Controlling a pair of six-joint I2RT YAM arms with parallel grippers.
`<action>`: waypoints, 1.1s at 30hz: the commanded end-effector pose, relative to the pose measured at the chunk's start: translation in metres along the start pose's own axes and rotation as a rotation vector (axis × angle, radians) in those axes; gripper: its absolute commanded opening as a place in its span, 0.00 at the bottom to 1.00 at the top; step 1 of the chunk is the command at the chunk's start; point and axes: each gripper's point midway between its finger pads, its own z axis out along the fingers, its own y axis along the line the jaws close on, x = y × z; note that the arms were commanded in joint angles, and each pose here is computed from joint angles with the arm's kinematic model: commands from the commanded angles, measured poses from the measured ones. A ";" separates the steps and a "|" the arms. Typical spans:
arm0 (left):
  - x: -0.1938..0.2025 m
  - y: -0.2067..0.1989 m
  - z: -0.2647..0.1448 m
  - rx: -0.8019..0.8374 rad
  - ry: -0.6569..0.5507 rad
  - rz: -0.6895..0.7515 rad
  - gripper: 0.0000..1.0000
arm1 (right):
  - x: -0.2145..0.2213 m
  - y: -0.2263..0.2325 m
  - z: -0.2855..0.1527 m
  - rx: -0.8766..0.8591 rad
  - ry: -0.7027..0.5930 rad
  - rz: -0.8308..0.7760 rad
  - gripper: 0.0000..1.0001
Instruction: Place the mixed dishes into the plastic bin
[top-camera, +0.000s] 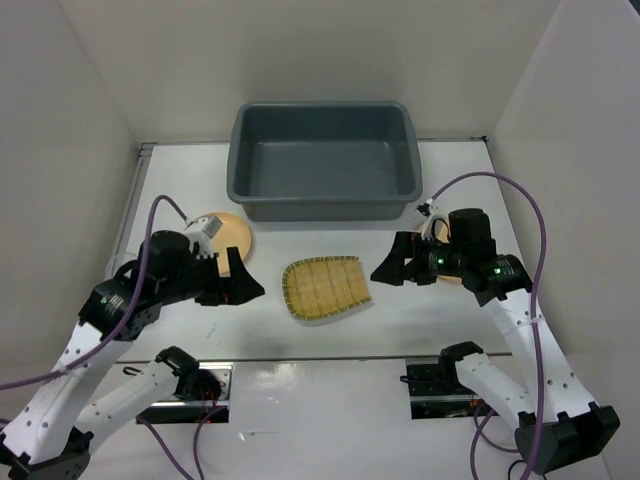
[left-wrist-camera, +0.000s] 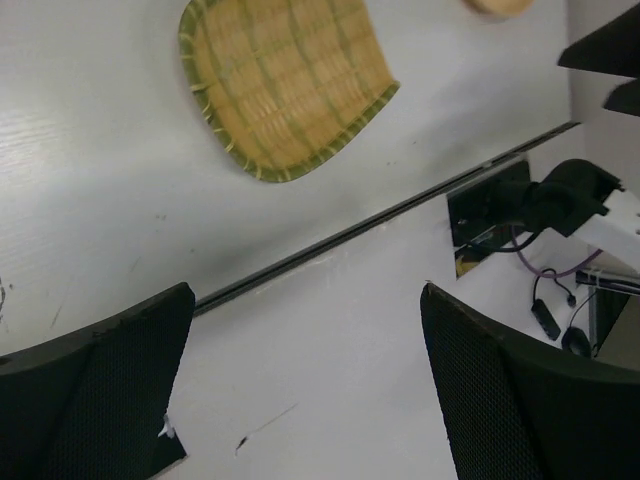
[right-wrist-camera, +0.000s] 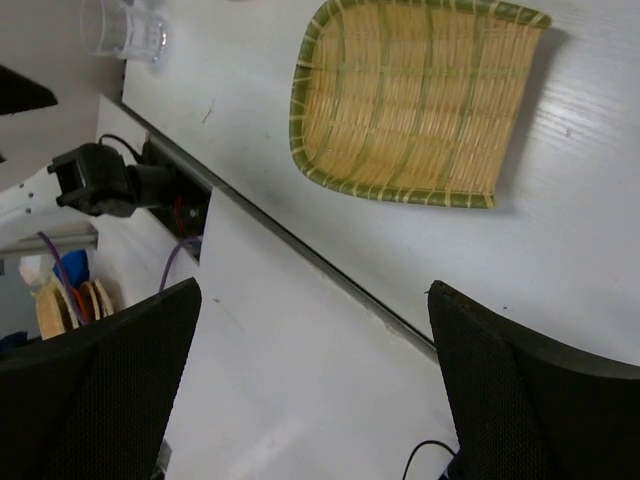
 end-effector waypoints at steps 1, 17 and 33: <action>0.005 0.012 0.004 -0.070 0.058 0.017 1.00 | -0.005 0.021 -0.003 -0.121 -0.043 -0.097 0.98; 0.026 -0.001 0.033 0.091 0.047 -0.230 1.00 | 0.060 0.037 0.041 -0.294 0.227 -0.103 0.98; -0.048 0.001 0.040 0.015 -0.212 0.156 1.00 | 0.007 0.032 0.014 -0.054 -0.043 -0.070 0.98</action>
